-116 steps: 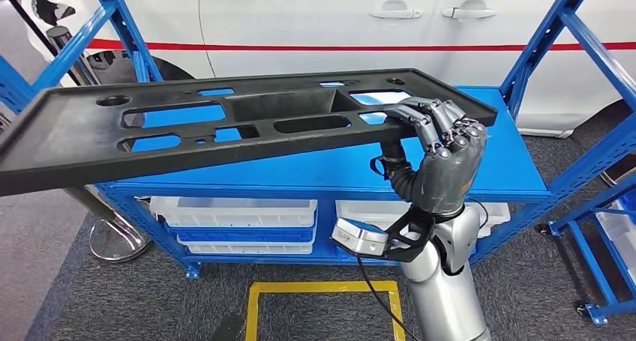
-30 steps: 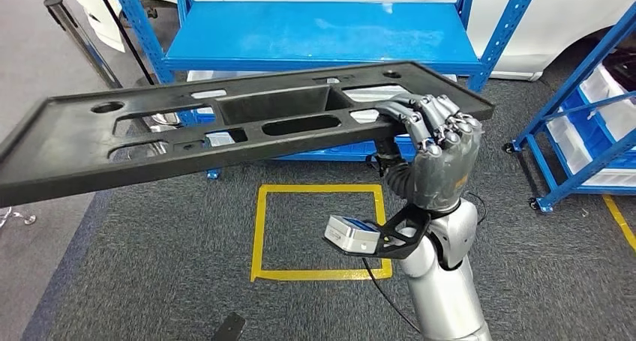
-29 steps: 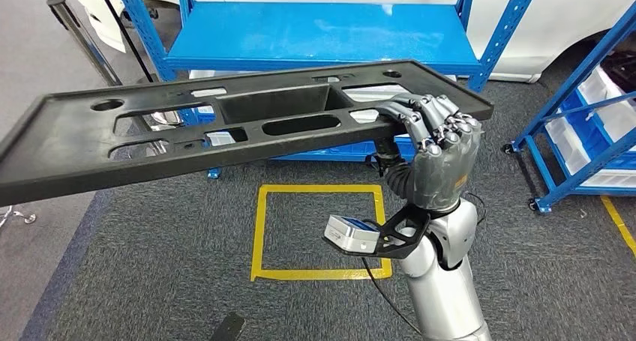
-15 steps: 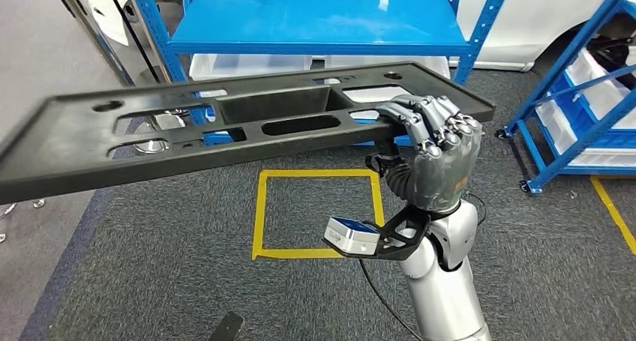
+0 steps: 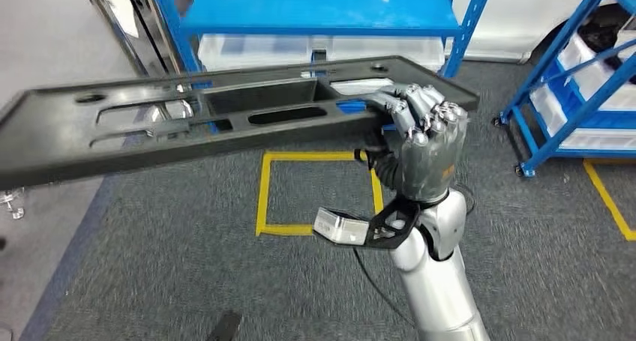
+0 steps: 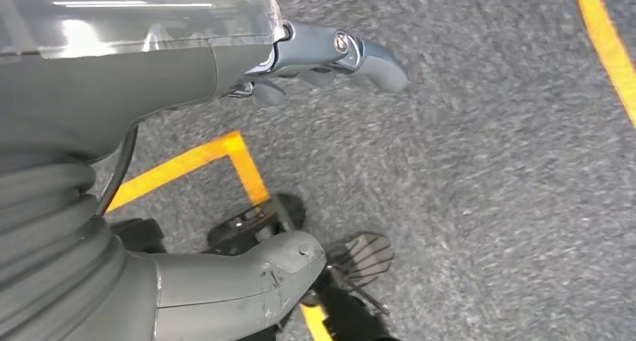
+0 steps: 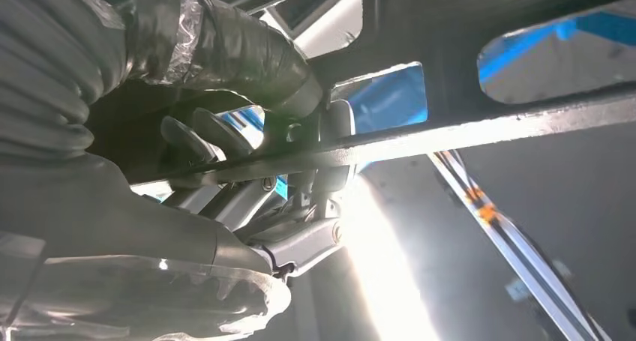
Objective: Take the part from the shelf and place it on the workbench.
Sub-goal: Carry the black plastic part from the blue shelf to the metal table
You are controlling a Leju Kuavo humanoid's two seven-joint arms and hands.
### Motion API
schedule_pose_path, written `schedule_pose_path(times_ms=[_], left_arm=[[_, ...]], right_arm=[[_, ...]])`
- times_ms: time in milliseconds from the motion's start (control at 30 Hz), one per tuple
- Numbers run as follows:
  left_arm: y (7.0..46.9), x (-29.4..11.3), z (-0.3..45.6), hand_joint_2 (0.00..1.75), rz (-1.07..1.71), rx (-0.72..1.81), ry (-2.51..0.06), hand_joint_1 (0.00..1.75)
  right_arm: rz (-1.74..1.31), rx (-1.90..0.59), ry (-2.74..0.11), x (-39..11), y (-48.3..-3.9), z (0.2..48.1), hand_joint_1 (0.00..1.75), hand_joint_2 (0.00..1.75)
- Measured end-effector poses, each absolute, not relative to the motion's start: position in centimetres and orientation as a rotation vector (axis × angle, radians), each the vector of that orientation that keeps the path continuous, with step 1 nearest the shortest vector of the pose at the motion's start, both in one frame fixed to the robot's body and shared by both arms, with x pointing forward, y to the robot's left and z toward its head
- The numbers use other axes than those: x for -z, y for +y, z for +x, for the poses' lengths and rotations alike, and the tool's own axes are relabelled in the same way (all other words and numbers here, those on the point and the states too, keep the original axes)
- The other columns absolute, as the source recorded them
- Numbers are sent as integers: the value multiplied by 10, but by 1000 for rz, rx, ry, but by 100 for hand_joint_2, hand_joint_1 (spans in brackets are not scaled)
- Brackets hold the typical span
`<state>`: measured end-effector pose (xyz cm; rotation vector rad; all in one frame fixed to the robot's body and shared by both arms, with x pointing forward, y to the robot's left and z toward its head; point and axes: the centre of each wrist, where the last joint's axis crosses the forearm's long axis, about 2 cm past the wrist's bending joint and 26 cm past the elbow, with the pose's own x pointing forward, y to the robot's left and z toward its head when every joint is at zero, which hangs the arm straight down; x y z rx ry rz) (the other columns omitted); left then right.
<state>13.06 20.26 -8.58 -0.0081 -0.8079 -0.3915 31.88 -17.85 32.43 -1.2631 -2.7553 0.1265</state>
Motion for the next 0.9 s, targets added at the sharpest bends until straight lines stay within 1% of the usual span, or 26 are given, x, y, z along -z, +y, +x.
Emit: schedule_pose_path(times_ms=[500, 733, 900], left_arm=[[201, 86, 128, 175, -9, 385, -804, 0], [201, 86, 130, 175, -5, 391, -800, 0], [204, 85, 135, 175, -1, 406, -803, 0]], right_arm=[[-1242, -149, -2760, -323, -173, 322, 175, 175], [-1167, -178, -2806, -330, -145, 321, 175, 175], [-1159, -198, -2821, -330, -138, 322, 175, 175]])
